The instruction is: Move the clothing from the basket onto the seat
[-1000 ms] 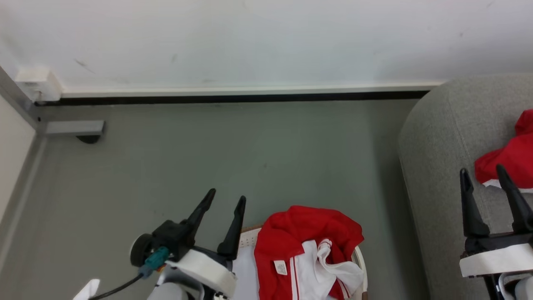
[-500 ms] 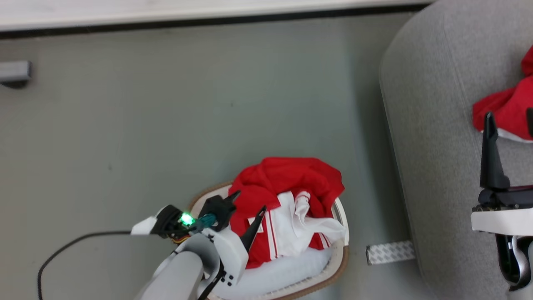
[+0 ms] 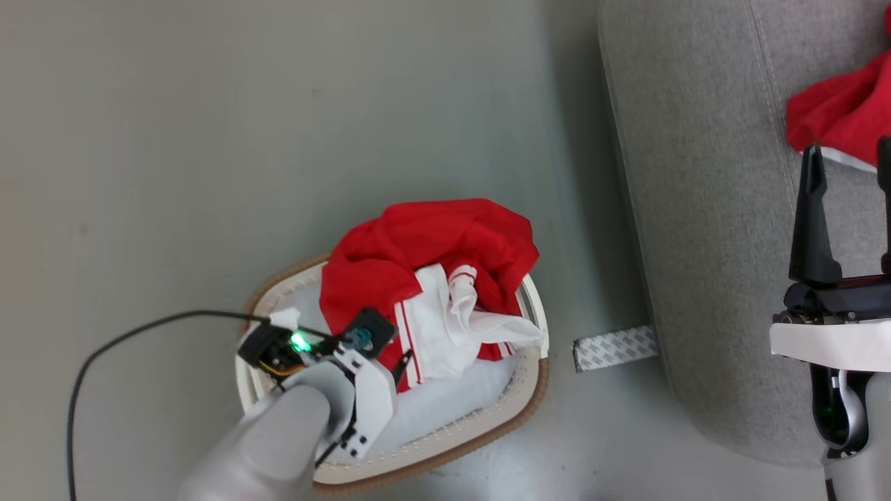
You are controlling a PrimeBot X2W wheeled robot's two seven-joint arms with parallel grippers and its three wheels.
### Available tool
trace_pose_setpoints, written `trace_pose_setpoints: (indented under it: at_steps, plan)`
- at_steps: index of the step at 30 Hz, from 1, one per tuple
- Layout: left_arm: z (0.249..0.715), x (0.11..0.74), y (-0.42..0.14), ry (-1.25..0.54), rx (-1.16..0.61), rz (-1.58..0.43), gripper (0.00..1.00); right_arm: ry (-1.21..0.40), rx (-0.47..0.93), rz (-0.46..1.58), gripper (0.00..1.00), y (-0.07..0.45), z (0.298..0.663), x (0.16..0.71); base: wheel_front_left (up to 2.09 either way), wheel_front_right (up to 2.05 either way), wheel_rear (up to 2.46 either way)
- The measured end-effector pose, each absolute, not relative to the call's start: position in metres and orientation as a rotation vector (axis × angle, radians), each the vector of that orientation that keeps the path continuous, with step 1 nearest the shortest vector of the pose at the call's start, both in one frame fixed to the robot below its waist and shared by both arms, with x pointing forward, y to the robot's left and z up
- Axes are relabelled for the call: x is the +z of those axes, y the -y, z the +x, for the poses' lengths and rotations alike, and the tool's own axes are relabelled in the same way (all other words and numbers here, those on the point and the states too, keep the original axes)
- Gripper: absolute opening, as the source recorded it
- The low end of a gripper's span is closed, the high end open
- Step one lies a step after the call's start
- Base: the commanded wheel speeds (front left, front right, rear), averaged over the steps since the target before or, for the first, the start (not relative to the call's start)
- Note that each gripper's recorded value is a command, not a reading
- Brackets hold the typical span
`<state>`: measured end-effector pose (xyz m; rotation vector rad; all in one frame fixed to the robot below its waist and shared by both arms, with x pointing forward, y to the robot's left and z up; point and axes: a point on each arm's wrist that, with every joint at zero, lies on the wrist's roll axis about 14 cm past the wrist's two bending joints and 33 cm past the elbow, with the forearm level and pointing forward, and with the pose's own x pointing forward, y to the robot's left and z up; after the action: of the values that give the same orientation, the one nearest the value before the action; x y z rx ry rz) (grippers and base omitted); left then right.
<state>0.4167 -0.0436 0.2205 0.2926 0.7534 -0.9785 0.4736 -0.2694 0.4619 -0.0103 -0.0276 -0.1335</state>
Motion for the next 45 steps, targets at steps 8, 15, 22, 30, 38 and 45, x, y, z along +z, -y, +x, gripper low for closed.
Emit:
trace_pose_setpoints:
  at_steps: [8, 15, 22, 30, 38, 45]
  plan:
    - [0.436, 0.179, 0.040, -0.817, -0.978, 0.339, 1.00, -0.022, -0.174, -0.023, 1.00, 0.281, 0.475, 0.440, 0.00, 0.00, 0.00]
    - [0.429, 0.142, 0.038, -0.910, -1.005, 0.382, 1.00, -0.059, -0.218, -0.054, 1.00, 0.297, 0.471, 0.427, 0.00, 0.00, 0.00]
    - [0.423, 0.118, 0.033, -0.971, -1.046, 0.482, 1.00, -0.078, -0.229, -0.039, 1.00, 0.301, 0.471, 0.418, 0.00, 0.00, 0.00]
    - [0.410, 0.098, 0.032, -1.026, -1.100, 0.573, 0.64, -0.089, -0.247, -0.028, 1.00, 0.307, 0.469, 0.413, 0.00, 0.00, 0.00]
    - [0.410, 0.103, 0.036, -1.003, -1.112, 0.580, 0.00, -0.083, -0.257, -0.024, 1.00, 0.309, 0.468, 0.416, 0.00, 0.00, 0.00]
    - [0.417, 0.135, 0.047, -0.922, -1.097, 0.523, 0.00, -0.025, -0.255, -0.023, 1.00, 0.308, 0.470, 0.438, 0.00, 0.00, 0.00]
